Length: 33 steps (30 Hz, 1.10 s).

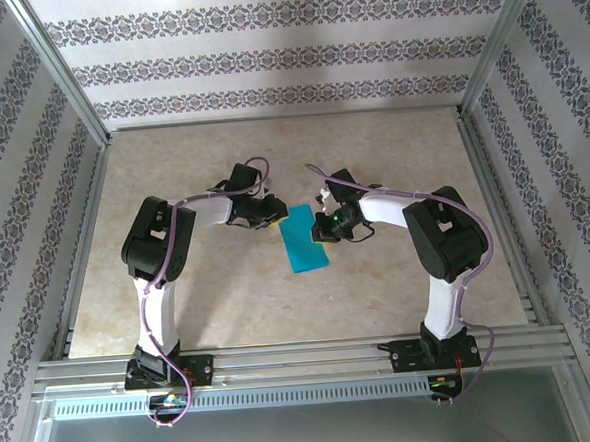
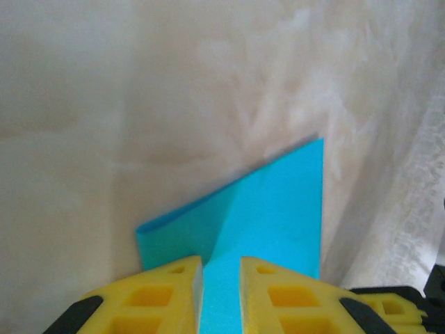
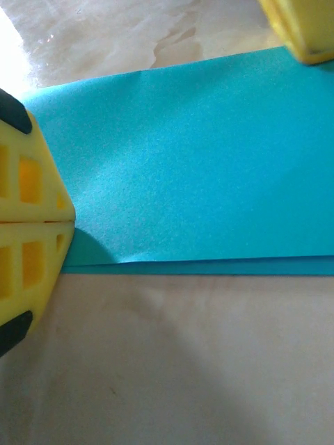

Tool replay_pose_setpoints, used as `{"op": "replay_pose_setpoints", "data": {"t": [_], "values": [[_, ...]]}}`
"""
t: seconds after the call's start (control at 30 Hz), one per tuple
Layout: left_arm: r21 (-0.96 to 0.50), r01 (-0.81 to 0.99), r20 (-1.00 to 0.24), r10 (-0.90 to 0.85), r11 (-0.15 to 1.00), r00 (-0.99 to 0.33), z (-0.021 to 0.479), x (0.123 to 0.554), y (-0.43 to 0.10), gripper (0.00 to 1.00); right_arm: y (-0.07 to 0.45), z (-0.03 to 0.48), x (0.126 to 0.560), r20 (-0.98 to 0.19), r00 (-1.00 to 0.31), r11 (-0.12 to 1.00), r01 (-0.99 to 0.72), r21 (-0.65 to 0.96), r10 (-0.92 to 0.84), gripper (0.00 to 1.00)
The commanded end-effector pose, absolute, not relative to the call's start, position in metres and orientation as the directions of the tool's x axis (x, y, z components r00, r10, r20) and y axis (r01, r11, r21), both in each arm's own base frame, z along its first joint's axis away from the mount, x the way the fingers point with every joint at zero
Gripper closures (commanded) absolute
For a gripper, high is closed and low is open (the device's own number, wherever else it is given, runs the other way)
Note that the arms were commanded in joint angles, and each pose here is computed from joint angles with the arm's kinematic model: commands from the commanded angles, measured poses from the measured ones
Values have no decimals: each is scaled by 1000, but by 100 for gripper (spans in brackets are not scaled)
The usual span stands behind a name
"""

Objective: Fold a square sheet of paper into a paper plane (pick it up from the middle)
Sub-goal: First fold the square sheet of paper in half at the center of the table.

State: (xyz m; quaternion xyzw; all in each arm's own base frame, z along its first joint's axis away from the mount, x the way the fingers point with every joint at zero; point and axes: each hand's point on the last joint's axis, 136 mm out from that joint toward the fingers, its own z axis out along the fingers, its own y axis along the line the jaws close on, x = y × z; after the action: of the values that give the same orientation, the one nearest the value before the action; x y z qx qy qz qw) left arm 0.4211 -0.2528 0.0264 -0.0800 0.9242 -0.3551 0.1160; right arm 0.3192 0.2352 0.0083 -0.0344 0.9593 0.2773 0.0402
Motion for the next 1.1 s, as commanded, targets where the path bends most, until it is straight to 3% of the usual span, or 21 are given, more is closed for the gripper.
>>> {"op": "replay_pose_setpoints", "data": {"t": [0.0, 0.37, 0.67, 0.8, 1.07], "values": [[-575, -116, -200, -277, 810, -940, 9, 444, -213, 77, 157, -61, 258, 148, -989, 979, 32, 201, 2, 92], [-571, -76, -255, -264, 817, -930, 48, 453, -208, 77, 162, -56, 265, 126, -992, 975, 15, 223, -13, 92], [-699, -58, -263, -332, 713, -906, 96, 418, -218, 77, 209, -24, 313, -16, -986, 909, -157, 386, -163, 91], [-741, -48, -221, -312, 670, -924, 87, 408, -239, 77, 224, -9, 328, -87, -966, 858, -257, 445, -244, 90], [-720, -87, -158, -285, 689, -945, 49, 406, -251, 78, 235, 21, 331, -156, -939, 792, -342, 506, -306, 89]]}}
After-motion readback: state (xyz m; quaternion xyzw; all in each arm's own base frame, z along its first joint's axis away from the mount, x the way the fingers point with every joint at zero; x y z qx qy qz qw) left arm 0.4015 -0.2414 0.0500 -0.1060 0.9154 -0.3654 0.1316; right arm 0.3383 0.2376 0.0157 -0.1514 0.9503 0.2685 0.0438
